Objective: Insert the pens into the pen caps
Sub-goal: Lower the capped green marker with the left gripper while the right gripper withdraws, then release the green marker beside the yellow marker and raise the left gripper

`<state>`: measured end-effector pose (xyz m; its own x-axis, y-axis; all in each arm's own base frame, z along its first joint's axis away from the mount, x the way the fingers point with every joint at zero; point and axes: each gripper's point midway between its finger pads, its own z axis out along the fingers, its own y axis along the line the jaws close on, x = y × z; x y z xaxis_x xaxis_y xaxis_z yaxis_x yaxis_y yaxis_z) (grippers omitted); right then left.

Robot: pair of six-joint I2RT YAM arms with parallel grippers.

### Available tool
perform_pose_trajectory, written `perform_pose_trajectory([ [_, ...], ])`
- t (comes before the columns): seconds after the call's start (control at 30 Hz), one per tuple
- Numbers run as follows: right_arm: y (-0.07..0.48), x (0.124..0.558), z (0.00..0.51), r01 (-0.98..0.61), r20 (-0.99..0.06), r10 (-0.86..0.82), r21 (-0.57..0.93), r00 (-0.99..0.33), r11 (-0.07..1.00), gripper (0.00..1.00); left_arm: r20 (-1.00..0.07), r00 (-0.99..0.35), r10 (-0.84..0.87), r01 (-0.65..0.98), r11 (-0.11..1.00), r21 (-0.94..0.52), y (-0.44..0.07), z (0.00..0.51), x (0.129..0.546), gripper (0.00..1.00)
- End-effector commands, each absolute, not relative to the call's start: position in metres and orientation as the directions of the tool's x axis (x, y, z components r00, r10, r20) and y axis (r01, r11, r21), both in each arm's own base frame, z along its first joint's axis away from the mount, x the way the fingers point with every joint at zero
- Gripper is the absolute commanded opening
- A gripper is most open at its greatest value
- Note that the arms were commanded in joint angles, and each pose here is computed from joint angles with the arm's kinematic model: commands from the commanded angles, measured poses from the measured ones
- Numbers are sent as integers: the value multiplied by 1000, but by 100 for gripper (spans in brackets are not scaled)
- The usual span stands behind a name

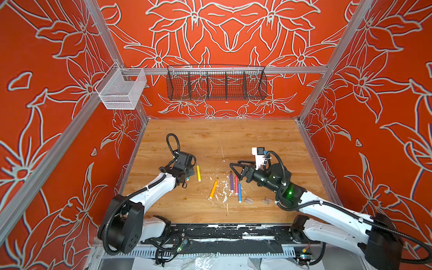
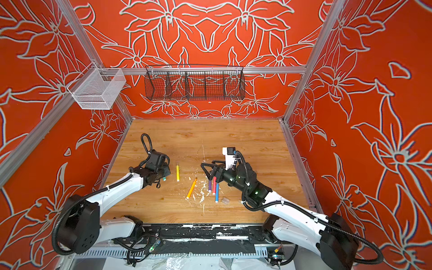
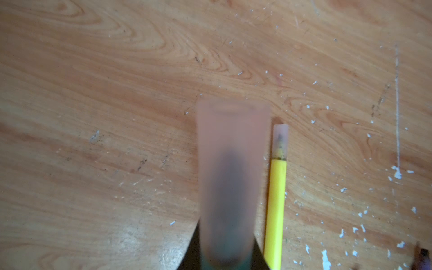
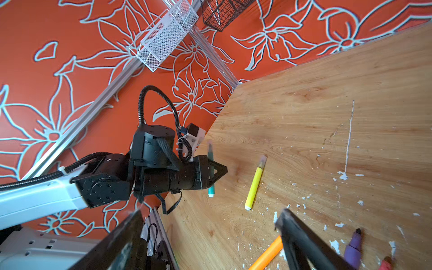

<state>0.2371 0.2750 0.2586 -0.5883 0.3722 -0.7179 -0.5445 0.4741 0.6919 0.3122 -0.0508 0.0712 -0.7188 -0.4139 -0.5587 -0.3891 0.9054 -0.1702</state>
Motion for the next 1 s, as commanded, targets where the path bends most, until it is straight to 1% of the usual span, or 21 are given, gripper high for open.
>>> perform_pose_trajectory([
  [0.0, 275, 237, 252, -523, -693, 394, 717, -603, 461, 94, -507, -733, -453, -440, 885, -153, -43, 56, 313, 0],
  [0.23, 285, 240, 239, -497, -670, 364, 732, -647, 465, 94, -368, -806, -464, -420, 886, -198, -58, 24, 320, 0],
  [0.37, 289, 245, 229, -478, -660, 352, 736, -664, 480, 94, -321, -833, -450, -401, 892, -211, -66, 16, 322, 0],
  [0.4, 291, 245, 227, -473, -657, 344, 736, -671, 483, 93, -315, -837, -447, -393, 892, -221, -69, 15, 323, 4],
  [0.53, 297, 246, 223, -465, -645, 321, 741, -693, 484, 91, -299, -848, -438, -380, 895, -233, -74, 13, 325, 11],
  [0.7, 296, 245, 224, -466, -646, 319, 740, -694, 485, 91, -307, -848, -432, -372, 897, -238, -74, 16, 325, 23],
  [0.87, 288, 245, 228, -469, -666, 333, 724, -668, 506, 91, -316, -848, -425, -358, 900, -248, -76, 21, 326, 31],
  [0.97, 283, 247, 230, -463, -672, 352, 720, -652, 517, 92, -321, -848, -422, -352, 901, -255, -77, 23, 327, 32],
])
